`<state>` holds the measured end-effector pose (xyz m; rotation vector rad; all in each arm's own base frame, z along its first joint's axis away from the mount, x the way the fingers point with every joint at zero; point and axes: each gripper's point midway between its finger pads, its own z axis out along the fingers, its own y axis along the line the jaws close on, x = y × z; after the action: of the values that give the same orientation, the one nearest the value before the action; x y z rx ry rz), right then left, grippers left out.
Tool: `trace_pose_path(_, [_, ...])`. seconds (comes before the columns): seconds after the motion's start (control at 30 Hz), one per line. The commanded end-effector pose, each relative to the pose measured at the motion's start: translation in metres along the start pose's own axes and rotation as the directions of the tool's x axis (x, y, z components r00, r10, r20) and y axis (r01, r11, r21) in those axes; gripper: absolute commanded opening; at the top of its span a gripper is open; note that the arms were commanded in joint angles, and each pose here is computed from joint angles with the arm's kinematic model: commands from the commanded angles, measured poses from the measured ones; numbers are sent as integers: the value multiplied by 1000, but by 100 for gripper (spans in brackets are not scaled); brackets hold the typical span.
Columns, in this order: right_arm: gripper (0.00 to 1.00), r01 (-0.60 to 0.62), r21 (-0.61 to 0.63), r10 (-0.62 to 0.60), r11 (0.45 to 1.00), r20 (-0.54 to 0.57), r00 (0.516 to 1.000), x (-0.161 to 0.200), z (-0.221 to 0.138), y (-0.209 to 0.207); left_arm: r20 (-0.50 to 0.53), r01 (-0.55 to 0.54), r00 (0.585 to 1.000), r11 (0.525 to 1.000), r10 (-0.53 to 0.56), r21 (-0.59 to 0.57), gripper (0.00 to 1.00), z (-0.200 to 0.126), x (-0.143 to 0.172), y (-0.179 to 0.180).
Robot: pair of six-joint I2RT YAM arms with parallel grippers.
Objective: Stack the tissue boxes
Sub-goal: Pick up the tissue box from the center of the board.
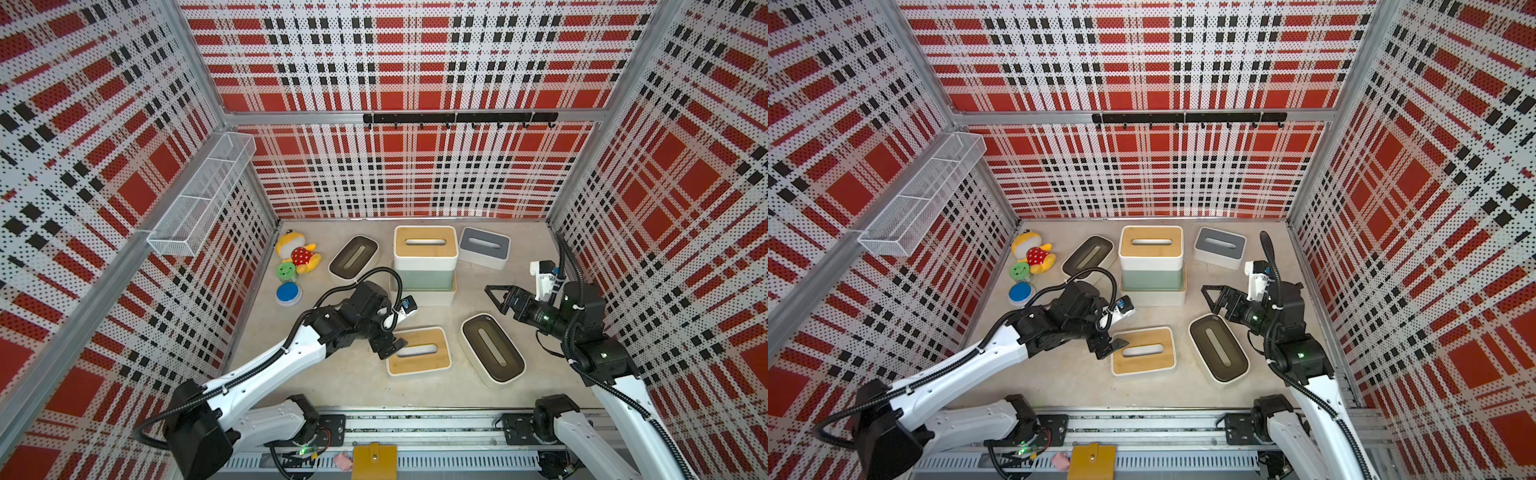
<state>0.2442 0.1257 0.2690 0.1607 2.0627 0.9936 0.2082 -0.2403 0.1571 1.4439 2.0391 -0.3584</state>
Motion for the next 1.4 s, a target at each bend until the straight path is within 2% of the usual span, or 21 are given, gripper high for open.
trace_pose_path(0.0, [100,29,-5,-29,1000,-13,999,7,2,-4,-55,-100,993,995,101,14,88,12,12,-3])
trace_pose_path(0.17, [100,-8,-79,4,997,-60,998,15,12,1,-67,-91,993,994,95,54,78,31,15,-9])
trace_pose_path(0.5, [100,-39,-113,27,993,-103,994,28,17,-1,-125,-74,988,993,86,97,69,56,22,-18])
trace_pose_path(0.67, [100,-49,-122,35,991,-114,993,34,16,-2,-150,-67,985,992,84,111,67,65,23,-21])
trace_pose_path(1.03, [100,-83,-144,63,986,-140,988,42,20,-5,-216,-27,976,998,37,50,63,81,24,-7])
trace_pose_path(1.23, [100,-88,-147,67,985,-144,987,44,21,-6,-207,-24,978,999,31,36,64,82,18,-4])
trace_pose_path(1.37, [100,-89,-148,67,985,-148,987,46,21,-6,-213,-35,977,999,30,-17,66,81,19,5])
